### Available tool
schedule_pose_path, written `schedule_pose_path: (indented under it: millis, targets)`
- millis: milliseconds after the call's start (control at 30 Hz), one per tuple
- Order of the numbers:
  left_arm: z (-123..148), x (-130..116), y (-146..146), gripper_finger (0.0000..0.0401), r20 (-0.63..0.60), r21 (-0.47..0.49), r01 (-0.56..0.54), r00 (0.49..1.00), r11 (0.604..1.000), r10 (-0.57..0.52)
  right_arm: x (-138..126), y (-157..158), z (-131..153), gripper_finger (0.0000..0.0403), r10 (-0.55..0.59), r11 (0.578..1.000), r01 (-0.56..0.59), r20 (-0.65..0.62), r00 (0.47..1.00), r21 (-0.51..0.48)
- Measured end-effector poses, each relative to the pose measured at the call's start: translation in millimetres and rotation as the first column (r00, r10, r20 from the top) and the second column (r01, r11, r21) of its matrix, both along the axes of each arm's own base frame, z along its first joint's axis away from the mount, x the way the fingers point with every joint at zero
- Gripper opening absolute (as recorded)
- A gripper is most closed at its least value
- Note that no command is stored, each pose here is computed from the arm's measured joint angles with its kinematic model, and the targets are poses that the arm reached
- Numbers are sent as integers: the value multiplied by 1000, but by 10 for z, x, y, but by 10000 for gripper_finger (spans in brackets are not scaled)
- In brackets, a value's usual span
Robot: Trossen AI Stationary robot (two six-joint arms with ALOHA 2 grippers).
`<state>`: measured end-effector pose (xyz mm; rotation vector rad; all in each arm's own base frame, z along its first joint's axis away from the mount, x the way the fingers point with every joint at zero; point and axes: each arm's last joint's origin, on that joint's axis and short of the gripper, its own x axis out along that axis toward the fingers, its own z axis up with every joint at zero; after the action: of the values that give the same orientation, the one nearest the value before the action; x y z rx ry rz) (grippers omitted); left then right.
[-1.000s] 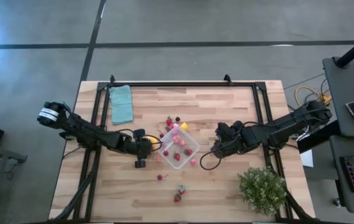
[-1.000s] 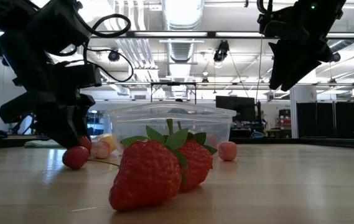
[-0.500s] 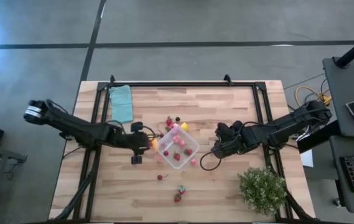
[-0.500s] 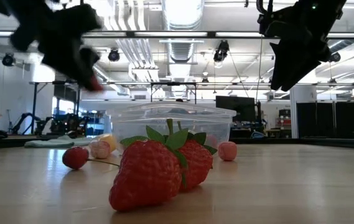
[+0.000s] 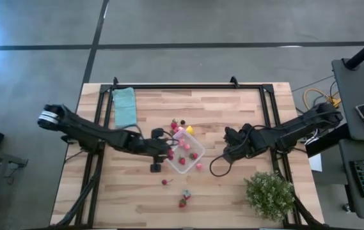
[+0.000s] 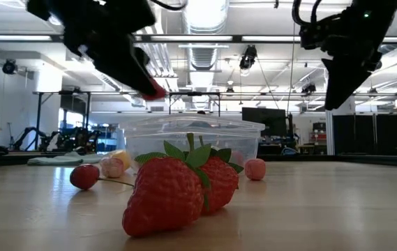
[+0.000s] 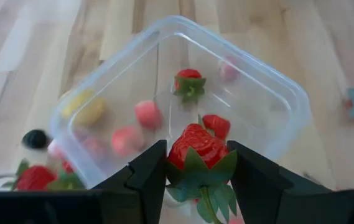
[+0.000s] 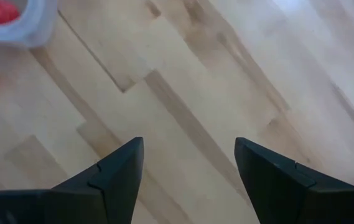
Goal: Pick and placing Produce into tupperware
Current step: Put the red strawberry into the transparent container, then put the pink peach into the transparent container
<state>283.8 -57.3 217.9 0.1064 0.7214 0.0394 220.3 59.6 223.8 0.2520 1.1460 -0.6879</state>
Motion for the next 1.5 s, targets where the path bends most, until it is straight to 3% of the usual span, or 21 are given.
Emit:
schedule_pose_path:
  millis: [300,567,733,867,967,1233,1500]
  targets:
    - [-92,341,55,153,-36,-4,-73,997,997,73,-201,-54,71,255,6,1000,-7,40,999,20]
    - [-89,336,87,223,-43,-53,-139,990,989,137,-358,-98,59,269,2,999,-6,118,993,35]
    - [-3,187,114,257,-104,-32,-143,985,989,139,-278,5,-2,271,74,994,-90,220,973,67]
    - [161,15,139,262,-129,-24,-143,982,989,139,-104,174,-40,267,195,974,-220,310,931,49]
    - [307,-109,161,263,-102,-33,-143,985,989,139,-10,265,-131,264,230,968,-251,315,921,26]
    - [558,-478,246,263,-76,11,-183,980,983,183,170,480,-396,265,144,981,-174,273,951,90]
    - [522,-770,301,263,-125,39,-188,973,981,191,640,809,-417,261,79,982,-127,308,948,140]
